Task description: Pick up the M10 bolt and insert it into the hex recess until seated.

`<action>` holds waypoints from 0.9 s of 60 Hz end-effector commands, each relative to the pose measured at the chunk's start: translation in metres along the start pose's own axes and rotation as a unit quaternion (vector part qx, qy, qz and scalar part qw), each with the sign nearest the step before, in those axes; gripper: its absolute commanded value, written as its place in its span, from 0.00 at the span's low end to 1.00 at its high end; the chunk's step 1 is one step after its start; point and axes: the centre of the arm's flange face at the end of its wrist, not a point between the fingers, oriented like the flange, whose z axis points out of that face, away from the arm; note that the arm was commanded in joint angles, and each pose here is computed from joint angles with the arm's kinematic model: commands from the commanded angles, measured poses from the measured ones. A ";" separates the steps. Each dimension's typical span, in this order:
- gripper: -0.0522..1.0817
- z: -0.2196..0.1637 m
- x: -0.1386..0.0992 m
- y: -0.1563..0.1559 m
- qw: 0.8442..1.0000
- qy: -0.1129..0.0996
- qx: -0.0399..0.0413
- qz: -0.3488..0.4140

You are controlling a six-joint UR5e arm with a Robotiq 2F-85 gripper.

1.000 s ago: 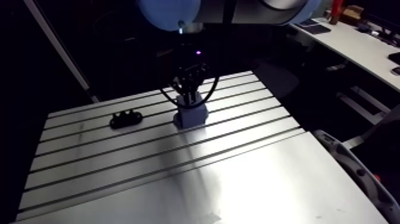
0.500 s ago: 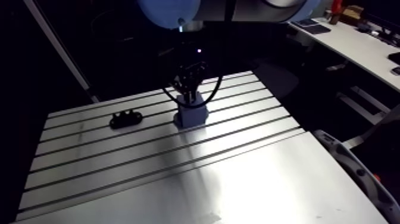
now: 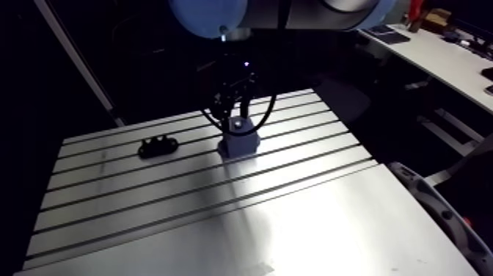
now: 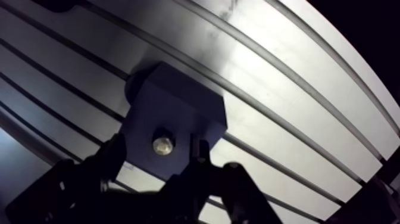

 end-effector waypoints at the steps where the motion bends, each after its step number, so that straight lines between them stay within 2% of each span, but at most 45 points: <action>1: 0.05 -0.013 0.004 0.002 1.000 0.011 -0.008 0.010; 6: 0.05 -0.021 0.004 0.002 0.999 0.016 -0.012 0.027; 9: 0.05 -0.026 0.003 0.002 0.999 0.019 -0.016 0.045; 10: 0.05 -0.032 0.003 0.002 0.998 0.022 -0.020 0.051; 21: 0.05 -0.042 0.000 0.000 0.992 0.025 -0.026 0.120; 25: 0.05 -0.047 -0.001 -0.002 0.987 0.026 -0.024 0.156; 28: 0.05 -0.055 -0.005 -0.005 0.979 0.012 -0.012 0.205; 29: 0.05 -0.055 -0.005 -0.005 0.979 0.012 -0.012 0.205; 30: 0.05 -0.058 -0.005 -0.006 0.974 0.006 -0.007 0.225; 31: 0.05 -0.058 -0.005 -0.006 0.974 0.006 -0.007 0.225; 32: 0.05 -0.060 -0.006 -0.005 0.970 0.001 -0.002 0.244; 33: 0.05 -0.060 -0.006 -0.005 0.970 0.001 -0.002 0.244; 34: 0.05 -0.060 -0.006 -0.006 0.965 -0.006 0.003 0.261; 39: 0.07 -0.060 -0.006 -0.006 0.960 -0.012 0.006 0.281; 41: 0.22 -0.056 -0.006 -0.006 0.957 -0.015 0.008 0.291; 42: 0.22 -0.056 -0.006 -0.006 0.957 -0.015 0.008 0.291; 43: 0.31 -0.053 -0.005 -0.007 0.955 -0.015 0.012 0.294; 44: 0.31 -0.053 -0.005 -0.007 0.955 -0.015 0.012 0.294; 45: 0.40 -0.050 -0.005 -0.007 0.954 -0.016 0.014 0.299; 46: 0.40 -0.050 -0.005 -0.007 0.954 -0.016 0.014 0.299; 47: 0.49 -0.048 -0.004 -0.006 0.953 -0.017 0.014 0.303; 48: 0.49 -0.048 -0.004 -0.006 0.953 -0.017 0.014 0.303; 49: 0.57 -0.046 -0.004 -0.005 0.952 -0.018 0.015 0.305; 50: 0.57 -0.046 -0.004 -0.005 0.952 -0.018 0.015 0.305; 52: 0.75 -0.038 -0.003 0.001 0.951 -0.022 0.013 0.308; 53: 0.75 -0.038 -0.003 0.001 0.951 -0.022 0.013 0.308; 54: 0.81 -0.035 -0.001 0.003 0.951 -0.023 0.013 0.307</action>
